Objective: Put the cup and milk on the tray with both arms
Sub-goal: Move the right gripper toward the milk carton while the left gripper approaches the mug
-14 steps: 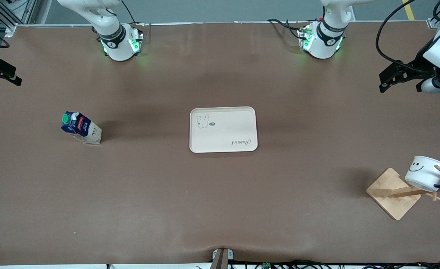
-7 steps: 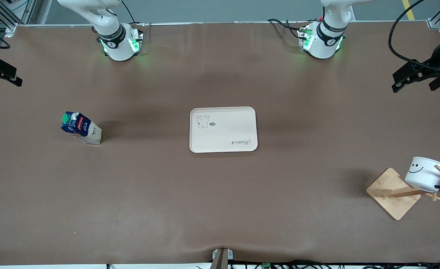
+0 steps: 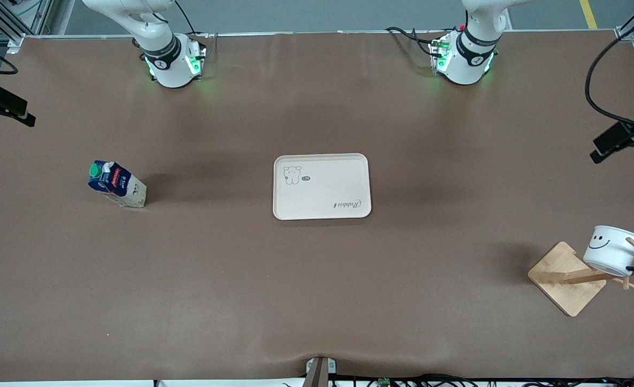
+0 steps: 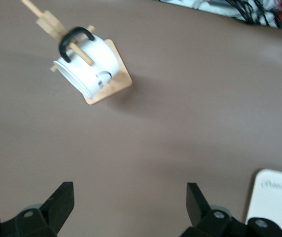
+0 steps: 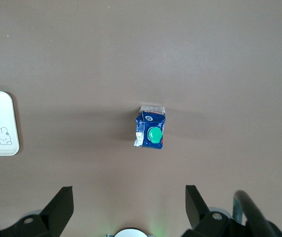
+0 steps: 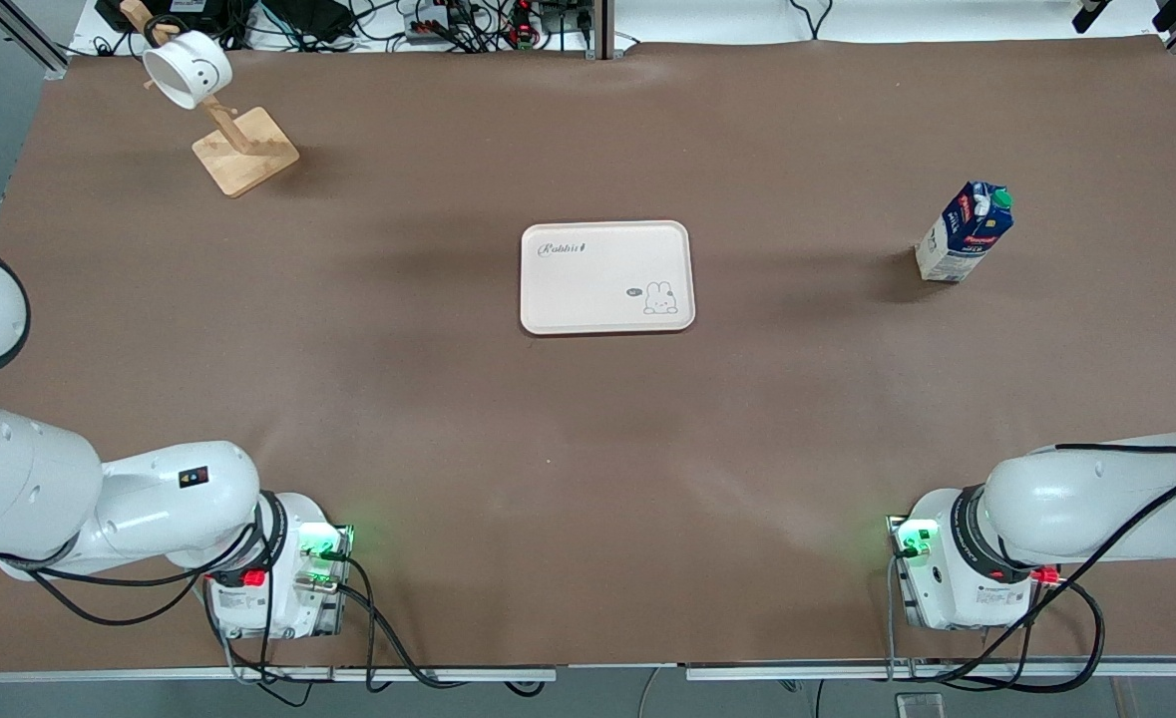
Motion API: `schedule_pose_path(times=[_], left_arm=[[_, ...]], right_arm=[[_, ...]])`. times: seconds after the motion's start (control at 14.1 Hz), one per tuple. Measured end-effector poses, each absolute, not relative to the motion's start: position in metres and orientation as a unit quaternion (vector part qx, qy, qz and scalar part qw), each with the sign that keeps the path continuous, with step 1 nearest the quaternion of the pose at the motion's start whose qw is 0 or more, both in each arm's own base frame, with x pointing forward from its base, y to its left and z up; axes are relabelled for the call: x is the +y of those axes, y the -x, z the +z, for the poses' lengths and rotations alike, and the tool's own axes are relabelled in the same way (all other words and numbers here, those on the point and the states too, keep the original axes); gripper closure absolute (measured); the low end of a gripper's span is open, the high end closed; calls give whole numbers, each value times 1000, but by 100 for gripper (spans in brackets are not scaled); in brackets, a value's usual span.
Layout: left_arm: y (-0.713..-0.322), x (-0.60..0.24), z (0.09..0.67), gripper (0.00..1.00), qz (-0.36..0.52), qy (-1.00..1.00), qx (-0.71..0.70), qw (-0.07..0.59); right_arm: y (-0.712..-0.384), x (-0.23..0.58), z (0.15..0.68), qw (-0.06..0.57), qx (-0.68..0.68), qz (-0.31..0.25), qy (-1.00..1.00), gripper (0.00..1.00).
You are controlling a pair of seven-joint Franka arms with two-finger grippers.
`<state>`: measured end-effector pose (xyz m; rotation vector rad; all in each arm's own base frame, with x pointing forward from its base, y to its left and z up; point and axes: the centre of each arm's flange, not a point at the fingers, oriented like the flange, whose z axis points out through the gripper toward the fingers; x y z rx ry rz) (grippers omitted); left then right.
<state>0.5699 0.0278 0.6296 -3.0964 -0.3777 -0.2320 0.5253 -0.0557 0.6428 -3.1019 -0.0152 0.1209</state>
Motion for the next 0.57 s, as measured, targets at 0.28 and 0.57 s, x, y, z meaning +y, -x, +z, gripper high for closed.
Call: schedule_pose_path(times=[0.28, 0.57], left_arm=[[-580, 74, 582, 0, -111, 981, -156, 8], [-583, 89, 541, 0, -161, 970, -183, -25]], right_arm=[[-538, -56, 619, 19, -4, 61, 998, 0], [-541, -56, 613, 19, -4, 66, 998, 0]])
